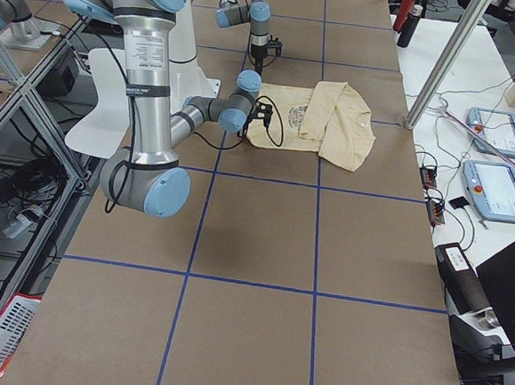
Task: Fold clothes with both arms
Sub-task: 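Grasp the hem corners with the left and right grippers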
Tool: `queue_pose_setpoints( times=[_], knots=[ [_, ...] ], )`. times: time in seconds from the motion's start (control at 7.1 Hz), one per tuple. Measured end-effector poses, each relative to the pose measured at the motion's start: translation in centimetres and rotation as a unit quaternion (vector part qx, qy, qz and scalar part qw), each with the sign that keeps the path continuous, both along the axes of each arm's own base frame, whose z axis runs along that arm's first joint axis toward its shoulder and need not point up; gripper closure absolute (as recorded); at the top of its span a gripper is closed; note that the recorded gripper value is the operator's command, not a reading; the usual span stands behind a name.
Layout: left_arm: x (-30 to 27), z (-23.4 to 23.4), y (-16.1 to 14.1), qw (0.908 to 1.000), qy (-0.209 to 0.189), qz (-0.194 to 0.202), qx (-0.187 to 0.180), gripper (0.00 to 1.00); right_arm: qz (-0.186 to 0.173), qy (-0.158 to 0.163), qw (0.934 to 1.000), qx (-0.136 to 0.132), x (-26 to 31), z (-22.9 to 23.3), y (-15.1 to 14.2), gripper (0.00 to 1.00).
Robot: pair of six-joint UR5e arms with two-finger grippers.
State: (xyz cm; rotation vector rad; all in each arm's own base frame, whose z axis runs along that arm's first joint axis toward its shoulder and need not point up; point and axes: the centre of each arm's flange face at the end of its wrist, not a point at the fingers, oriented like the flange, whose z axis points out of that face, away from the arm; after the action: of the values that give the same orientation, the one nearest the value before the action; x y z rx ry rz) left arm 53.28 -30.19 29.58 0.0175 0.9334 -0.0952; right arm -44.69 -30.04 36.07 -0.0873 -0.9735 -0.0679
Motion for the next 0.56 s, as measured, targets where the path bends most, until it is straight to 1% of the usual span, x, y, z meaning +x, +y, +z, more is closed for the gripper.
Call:
queue_pose_setpoints(
  times=[0.28,0.56],
  knots=[
    [0.8,0.1,1.1,0.9998,-0.015,0.010,-0.005,0.13,0.002,0.000,1.0000,0.000,0.1,0.0,-0.1,1.00],
    [1.4,0.1,2.2,0.9996,-0.020,0.020,-0.007,0.22,0.003,0.000,1.0000,0.000,0.2,0.0,-0.3,1.00]
  ],
)
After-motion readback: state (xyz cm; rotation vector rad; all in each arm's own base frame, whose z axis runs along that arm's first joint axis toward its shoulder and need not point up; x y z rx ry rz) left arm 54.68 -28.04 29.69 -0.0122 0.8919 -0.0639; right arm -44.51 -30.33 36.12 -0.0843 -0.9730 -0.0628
